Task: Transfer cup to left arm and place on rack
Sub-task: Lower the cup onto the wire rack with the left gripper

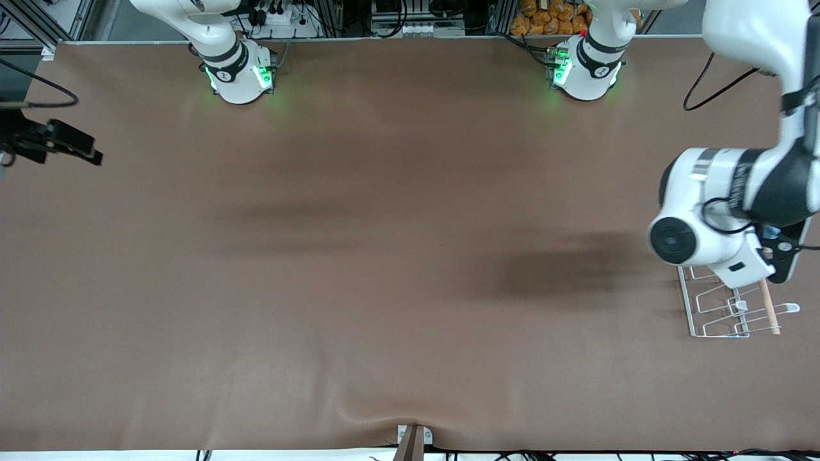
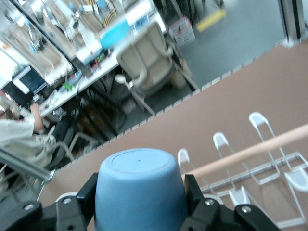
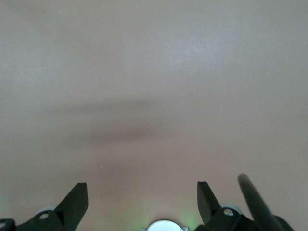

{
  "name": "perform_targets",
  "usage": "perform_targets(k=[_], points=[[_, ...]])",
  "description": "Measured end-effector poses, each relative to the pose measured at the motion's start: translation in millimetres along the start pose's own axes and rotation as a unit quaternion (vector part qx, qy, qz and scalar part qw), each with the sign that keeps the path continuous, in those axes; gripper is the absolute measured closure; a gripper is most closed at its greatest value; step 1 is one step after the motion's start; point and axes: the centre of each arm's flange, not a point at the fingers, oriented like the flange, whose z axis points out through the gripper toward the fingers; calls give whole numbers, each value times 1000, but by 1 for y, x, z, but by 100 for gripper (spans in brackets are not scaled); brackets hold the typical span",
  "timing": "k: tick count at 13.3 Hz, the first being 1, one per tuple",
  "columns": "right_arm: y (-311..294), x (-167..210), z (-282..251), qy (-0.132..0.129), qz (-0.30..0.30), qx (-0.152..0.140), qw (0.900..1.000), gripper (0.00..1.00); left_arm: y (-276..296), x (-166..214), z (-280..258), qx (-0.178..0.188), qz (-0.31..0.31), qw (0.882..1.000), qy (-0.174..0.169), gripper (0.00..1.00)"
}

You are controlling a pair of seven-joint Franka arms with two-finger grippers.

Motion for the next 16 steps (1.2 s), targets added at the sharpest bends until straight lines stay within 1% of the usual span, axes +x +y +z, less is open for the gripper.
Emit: perform_targets(k=[1, 3, 4, 6, 8, 11, 16], points=[[6, -2, -1, -2, 2, 1, 1000, 0, 6, -16, 10, 1, -5, 1000, 24, 26], [9, -2, -1, -3, 4, 1, 1000, 0, 13, -35, 22, 6, -4, 999, 46, 26], [10, -3, -1, -3, 4, 0, 1000, 0, 14, -36, 24, 5, -4, 999, 54, 26], [12, -4, 0, -7, 6, -1, 1000, 0, 14, -29, 27, 3, -10, 997, 82, 26], [12, -4, 0, -8, 6, -2, 1000, 0, 14, -33, 44, 4, -27, 994, 107, 26], [9, -4, 0, -8, 2, -9, 1000, 0, 16, -56, 62, 7, -38, 992, 117, 26], [14, -4, -6, 4, 8, -12, 1000, 0, 16, -58, 64, 5, -35, 991, 130, 26]])
